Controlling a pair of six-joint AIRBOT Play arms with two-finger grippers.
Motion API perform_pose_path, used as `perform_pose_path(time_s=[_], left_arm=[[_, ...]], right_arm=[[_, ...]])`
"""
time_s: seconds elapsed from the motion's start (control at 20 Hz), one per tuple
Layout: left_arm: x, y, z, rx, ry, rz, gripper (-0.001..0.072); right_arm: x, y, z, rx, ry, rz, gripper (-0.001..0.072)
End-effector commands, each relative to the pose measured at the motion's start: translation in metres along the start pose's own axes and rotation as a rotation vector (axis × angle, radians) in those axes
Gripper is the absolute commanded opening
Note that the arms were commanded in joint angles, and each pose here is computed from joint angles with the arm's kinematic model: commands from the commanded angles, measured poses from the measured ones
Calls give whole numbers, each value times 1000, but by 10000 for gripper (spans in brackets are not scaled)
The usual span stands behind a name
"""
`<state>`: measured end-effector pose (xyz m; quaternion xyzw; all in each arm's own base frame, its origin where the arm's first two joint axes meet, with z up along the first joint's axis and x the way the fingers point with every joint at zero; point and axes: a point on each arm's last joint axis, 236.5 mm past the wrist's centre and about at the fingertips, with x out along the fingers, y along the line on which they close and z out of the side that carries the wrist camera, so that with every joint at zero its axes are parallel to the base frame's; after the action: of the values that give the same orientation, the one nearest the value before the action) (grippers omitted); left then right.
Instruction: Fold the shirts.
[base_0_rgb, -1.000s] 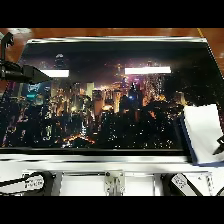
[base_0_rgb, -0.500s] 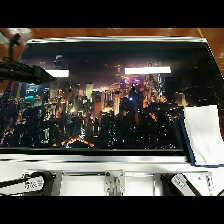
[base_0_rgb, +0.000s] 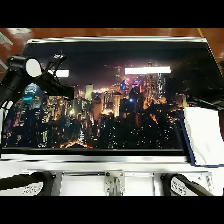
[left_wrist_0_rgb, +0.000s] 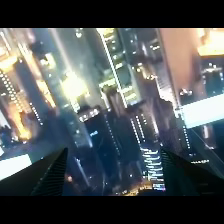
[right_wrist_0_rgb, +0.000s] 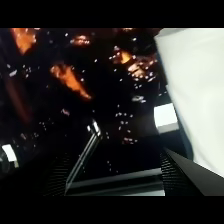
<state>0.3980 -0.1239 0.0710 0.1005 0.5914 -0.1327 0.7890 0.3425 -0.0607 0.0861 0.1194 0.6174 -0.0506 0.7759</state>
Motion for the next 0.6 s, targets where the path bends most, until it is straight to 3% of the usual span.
perform_pose_path(time_s=[0.0, 0.55], left_arm=[[0, 4, -3, 1, 16, 50, 708], [11, 6, -5, 6, 41, 56, 708]], right_arm=[[10, 26, -14, -71, 79, 13, 693], [10, 28, -14, -75, 80, 19, 693]])
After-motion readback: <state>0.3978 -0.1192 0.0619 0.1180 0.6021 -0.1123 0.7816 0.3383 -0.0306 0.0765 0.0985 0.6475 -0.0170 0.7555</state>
